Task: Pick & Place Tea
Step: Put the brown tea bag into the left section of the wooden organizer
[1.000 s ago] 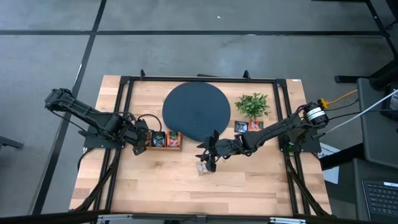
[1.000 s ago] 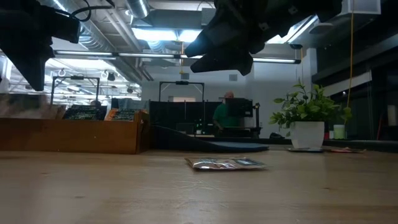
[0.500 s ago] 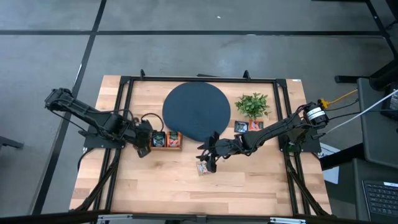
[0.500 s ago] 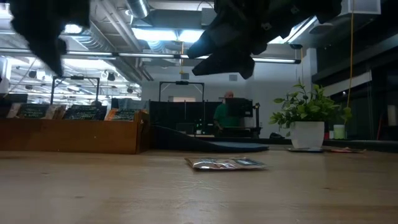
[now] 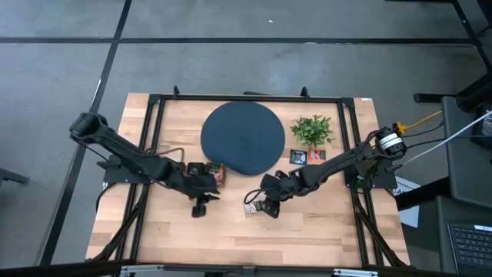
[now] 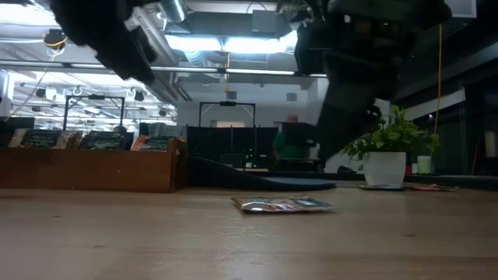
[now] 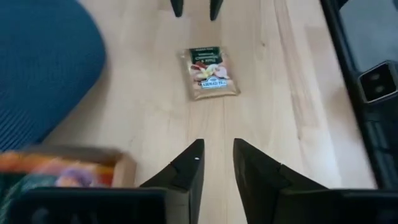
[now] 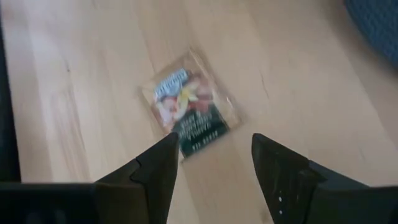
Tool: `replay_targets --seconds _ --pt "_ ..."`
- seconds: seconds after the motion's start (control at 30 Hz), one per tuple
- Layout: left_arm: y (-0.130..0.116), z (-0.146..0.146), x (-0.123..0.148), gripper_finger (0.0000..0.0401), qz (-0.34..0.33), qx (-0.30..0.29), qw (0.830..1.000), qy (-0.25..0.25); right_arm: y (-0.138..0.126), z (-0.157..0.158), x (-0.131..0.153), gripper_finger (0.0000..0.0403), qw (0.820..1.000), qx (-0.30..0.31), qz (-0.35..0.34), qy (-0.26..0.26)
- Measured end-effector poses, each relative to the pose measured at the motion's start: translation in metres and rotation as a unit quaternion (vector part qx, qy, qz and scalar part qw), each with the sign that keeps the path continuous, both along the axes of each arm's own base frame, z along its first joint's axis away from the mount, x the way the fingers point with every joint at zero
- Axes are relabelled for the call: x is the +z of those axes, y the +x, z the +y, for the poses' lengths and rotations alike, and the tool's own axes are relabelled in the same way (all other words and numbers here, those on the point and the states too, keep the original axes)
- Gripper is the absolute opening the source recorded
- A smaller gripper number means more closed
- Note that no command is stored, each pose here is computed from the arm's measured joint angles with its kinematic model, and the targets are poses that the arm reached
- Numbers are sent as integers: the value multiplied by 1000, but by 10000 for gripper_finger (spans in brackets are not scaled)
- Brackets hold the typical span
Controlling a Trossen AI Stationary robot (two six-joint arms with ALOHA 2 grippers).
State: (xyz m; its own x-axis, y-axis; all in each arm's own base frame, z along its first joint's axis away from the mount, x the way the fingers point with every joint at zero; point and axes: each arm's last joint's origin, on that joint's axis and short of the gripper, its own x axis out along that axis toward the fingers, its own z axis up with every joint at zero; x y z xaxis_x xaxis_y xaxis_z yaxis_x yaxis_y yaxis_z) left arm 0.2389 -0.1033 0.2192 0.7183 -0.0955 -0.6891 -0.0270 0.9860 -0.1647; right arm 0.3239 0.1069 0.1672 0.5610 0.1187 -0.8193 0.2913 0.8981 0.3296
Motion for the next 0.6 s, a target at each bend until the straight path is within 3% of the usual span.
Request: replay_targets --seconds 0.17,0.37,0.6 --pt "21 -10 -24 63 -6 -20 1000 20 -5 7 -2 204 1000 5 15 0" --pt "40 -18 -44 45 -35 -40 997 50 -7 15 -2 204 998 52 4 -40" --pt "62 -22 -62 5 -35 -40 997 62 -6 16 -7 204 998 49 6 -42"
